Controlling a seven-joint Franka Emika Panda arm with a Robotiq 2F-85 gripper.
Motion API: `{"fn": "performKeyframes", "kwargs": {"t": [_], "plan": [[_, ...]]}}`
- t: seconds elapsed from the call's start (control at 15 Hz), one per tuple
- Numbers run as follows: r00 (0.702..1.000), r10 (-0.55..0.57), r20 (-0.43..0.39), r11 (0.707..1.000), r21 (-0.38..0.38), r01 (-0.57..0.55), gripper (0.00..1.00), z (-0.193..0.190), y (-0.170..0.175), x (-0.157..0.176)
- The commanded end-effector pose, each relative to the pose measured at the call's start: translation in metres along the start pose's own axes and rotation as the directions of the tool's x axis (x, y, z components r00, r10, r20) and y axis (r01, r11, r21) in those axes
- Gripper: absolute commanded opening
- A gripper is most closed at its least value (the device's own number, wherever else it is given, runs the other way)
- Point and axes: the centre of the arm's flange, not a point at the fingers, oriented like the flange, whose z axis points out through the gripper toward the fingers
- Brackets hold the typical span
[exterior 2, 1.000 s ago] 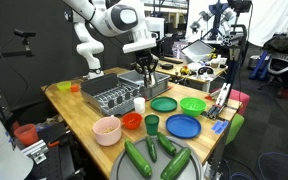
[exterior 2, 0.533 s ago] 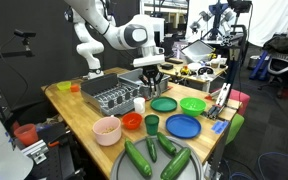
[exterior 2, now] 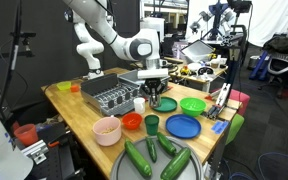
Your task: Pour the contents of the jug into the pink mug
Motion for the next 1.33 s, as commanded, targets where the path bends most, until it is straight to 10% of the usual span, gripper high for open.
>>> {"fn": "performKeyframes", "kwargs": {"t": [0.0, 1.07, 1.13, 1.27], "plan": [[0.999, -0.011, -0.033, 1.0, 0.02, 0.012, 0.04, 0.013, 0.008, -0.008], [0.993, -0.07, -0.099, 0.993, 0.086, 0.078, 0.04, 0.068, 0.011, -0.002], [0.992, -0.08, -0.098, 0.992, 0.088, 0.089, 0.3, 0.068, 0.011, -0.002], [0.991, -0.095, -0.097, 0.991, 0.088, 0.103, 0.47, 0.064, 0.01, -0.002]]}}
